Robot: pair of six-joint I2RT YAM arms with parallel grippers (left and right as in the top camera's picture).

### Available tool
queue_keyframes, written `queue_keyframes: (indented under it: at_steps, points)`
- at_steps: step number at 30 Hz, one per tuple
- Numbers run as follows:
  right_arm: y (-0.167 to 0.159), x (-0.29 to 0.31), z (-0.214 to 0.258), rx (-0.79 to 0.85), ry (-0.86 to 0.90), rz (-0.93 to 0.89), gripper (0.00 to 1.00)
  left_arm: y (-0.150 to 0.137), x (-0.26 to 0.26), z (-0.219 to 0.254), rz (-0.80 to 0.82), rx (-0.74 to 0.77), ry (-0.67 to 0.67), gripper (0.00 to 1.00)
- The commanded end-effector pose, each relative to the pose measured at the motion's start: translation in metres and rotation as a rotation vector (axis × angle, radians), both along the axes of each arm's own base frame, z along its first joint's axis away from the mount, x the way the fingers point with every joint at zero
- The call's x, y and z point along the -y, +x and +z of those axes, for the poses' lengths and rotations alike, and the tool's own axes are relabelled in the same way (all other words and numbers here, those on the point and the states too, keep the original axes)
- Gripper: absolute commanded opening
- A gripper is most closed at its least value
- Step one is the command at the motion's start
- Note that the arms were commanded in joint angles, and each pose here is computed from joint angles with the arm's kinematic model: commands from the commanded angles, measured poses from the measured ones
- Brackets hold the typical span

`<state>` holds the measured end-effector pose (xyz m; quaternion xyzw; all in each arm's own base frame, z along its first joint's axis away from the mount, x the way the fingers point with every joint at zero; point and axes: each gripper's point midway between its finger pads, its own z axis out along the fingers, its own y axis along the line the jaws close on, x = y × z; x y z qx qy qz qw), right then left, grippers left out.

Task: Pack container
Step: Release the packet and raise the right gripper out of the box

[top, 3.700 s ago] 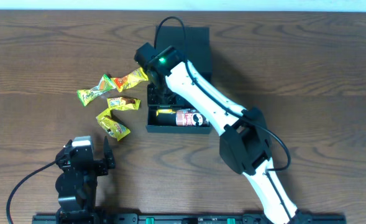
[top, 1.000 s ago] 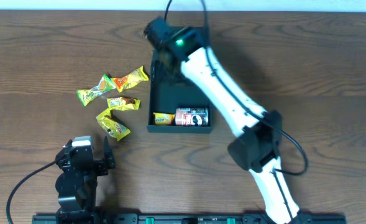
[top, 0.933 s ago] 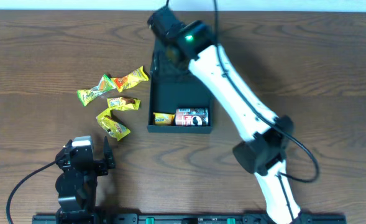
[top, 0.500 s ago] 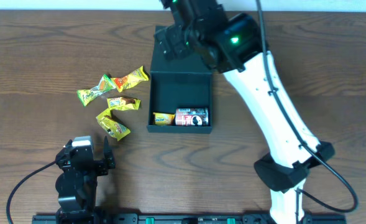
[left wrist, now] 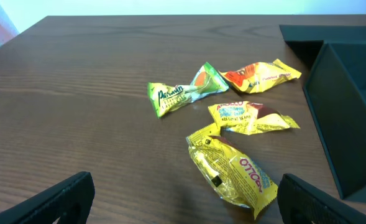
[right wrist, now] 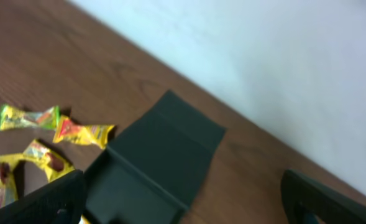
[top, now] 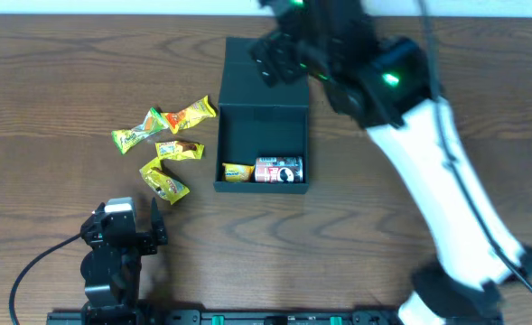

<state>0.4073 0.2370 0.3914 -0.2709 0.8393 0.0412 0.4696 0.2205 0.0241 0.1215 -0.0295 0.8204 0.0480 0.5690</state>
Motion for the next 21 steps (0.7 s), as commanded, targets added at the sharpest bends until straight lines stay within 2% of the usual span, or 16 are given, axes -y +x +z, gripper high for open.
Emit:
queue_keyframes:
  at_steps: [1, 7, 9, 12, 16, 21]
  points:
    - [-0.020, 0.028, -0.003, 0.010, -0.008, -0.022, 0.99, -0.001, -0.001, -0.009, 0.012, -0.017, -0.015, 0.95]
    - [-0.033, 0.063, -0.098, -0.178, -0.098, -0.091, 0.99, -0.001, -0.001, -0.009, 0.012, -0.017, -0.015, 0.95]
    - [-0.036, 0.066, -0.131, -0.261, -0.067, -0.132, 0.99, -0.001, -0.001, -0.009, 0.012, -0.017, -0.015, 0.95]
    - [-0.047, 0.056, -0.169, -0.355, -0.043, -0.090, 0.99, -0.001, -0.001, -0.009, 0.012, -0.017, -0.015, 0.95]
    - [-0.064, 0.047, -0.198, -0.448, -0.018, -0.037, 0.99, -0.001, -0.001, -0.009, 0.012, -0.017, -0.015, 0.95]
    - [-0.066, 0.048, -0.206, -0.465, -0.010, -0.054, 0.99, -0.001, -0.001, -0.009, 0.012, -0.017, -0.015, 0.95]
